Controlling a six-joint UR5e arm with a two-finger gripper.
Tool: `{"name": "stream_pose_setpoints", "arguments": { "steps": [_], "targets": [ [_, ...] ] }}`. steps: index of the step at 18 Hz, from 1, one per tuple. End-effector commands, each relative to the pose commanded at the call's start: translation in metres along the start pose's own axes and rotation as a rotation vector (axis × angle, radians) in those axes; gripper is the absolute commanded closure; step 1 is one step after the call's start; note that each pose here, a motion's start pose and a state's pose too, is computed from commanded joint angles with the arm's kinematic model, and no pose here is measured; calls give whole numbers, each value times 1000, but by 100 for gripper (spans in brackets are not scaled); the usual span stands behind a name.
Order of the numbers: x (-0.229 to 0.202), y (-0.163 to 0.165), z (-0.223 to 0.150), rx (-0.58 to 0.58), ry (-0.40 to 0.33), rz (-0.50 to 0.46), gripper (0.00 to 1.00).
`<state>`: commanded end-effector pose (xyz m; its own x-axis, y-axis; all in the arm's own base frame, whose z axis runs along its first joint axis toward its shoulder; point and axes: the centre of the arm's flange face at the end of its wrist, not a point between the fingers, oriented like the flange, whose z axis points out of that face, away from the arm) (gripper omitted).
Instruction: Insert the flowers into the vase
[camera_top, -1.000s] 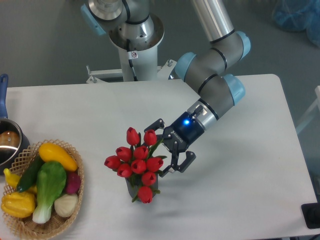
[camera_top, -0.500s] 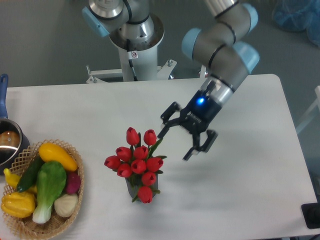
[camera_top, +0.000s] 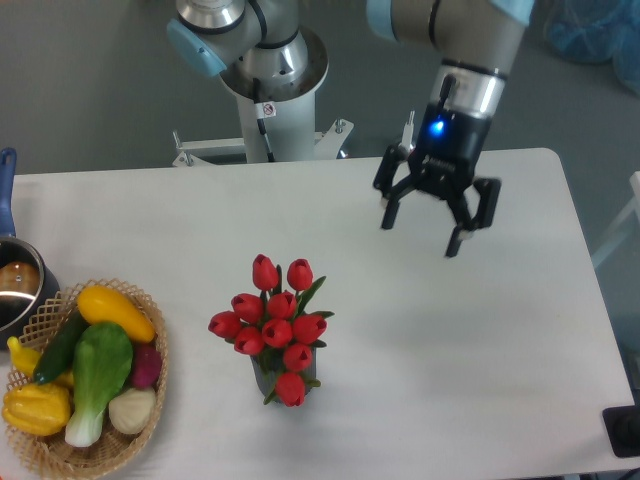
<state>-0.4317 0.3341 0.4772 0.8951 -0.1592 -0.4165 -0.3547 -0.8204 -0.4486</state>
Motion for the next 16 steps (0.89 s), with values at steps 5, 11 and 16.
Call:
{"name": "stream_pose_setpoints", "arguments": {
  "steps": [5,11,16],
  "targets": [
    [13,17,-33,-261,6,108,0],
    [15,60,-64,-361,60,232,0],
    [16,64,-67,-367,65,246,0]
  ]
}}
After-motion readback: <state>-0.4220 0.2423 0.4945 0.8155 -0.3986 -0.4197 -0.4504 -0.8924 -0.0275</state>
